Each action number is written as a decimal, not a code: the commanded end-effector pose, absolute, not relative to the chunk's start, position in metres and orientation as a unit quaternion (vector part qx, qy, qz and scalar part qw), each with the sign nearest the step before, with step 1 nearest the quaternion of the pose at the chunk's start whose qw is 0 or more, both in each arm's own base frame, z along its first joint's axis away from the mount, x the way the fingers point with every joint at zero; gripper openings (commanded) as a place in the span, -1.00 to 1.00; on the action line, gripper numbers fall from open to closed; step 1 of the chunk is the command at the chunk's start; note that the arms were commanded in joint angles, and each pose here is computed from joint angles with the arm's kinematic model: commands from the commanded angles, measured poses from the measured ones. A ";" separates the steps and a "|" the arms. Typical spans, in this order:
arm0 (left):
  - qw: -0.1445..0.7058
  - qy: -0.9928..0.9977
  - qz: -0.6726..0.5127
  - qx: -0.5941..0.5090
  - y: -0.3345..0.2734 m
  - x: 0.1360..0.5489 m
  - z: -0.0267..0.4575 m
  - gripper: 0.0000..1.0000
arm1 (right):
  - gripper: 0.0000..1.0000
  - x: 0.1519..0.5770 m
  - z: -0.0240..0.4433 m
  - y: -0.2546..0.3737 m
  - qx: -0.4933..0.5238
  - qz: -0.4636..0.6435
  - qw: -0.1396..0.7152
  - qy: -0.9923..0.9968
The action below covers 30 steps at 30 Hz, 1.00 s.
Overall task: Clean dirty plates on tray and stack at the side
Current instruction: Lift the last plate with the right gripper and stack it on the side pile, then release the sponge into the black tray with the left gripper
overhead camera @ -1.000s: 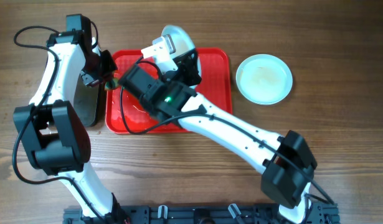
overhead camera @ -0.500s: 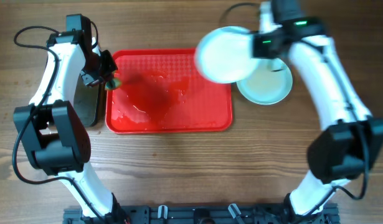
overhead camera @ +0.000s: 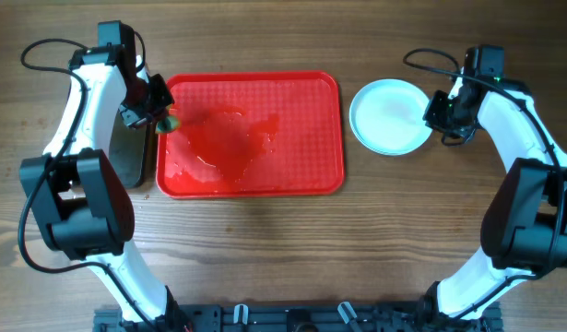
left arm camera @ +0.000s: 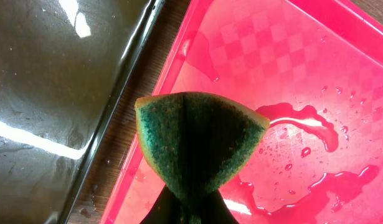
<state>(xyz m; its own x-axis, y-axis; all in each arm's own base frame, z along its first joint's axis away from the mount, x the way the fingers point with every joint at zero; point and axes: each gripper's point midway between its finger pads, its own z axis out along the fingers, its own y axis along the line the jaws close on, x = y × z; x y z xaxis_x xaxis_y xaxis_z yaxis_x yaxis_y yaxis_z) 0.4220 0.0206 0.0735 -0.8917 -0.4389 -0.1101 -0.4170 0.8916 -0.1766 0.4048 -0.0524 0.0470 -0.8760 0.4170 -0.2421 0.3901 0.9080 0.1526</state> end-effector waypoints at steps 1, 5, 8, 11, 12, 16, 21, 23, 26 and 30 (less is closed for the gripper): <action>0.107 0.969 -0.070 -0.211 0.026 0.431 0.093 -0.92 | 0.39 0.413 0.057 -0.041 0.209 0.083 0.150 0.963; 0.142 0.962 -0.035 -0.231 0.054 0.437 0.127 -0.92 | 0.49 0.433 0.100 -0.011 0.177 0.144 0.176 0.958; 0.162 0.952 0.018 -0.258 0.090 0.429 0.147 -0.92 | 0.55 0.449 0.135 0.030 0.108 0.151 0.203 0.961; 0.146 0.945 0.052 -0.287 0.121 0.415 0.138 -0.92 | 0.64 0.452 0.138 0.075 0.058 0.163 0.210 0.962; 0.141 0.943 0.058 -0.295 0.129 0.412 0.131 -0.92 | 0.64 0.451 0.139 0.088 0.045 0.166 0.212 0.962; 0.138 0.931 0.070 -0.331 0.160 0.408 0.091 -0.92 | 0.64 0.451 0.140 0.119 0.013 0.154 0.224 0.962; 0.118 0.932 0.063 -0.336 0.162 0.401 0.059 -0.17 | 0.64 0.447 0.139 0.126 0.006 0.153 0.220 0.963; 0.119 0.932 0.063 -0.336 0.162 0.402 0.058 0.54 | 0.64 0.447 0.139 0.126 0.006 0.153 0.220 0.963; 0.126 0.931 0.063 -0.336 0.163 0.405 0.061 1.00 | 0.64 0.447 0.139 0.126 0.005 0.153 0.220 0.963; 0.150 0.930 0.048 -0.332 0.156 0.408 0.116 1.00 | 0.64 0.450 0.158 0.126 0.000 0.156 0.239 0.958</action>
<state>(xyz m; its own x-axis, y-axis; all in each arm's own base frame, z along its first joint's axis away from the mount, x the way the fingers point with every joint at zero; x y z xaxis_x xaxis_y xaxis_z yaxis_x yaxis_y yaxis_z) 0.3940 0.1582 0.0615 -0.7519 -0.6193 -0.2261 -0.6433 0.7643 0.0455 0.4436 0.1281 0.1275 -0.9176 0.0751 -0.3904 -0.0540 0.9493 0.3096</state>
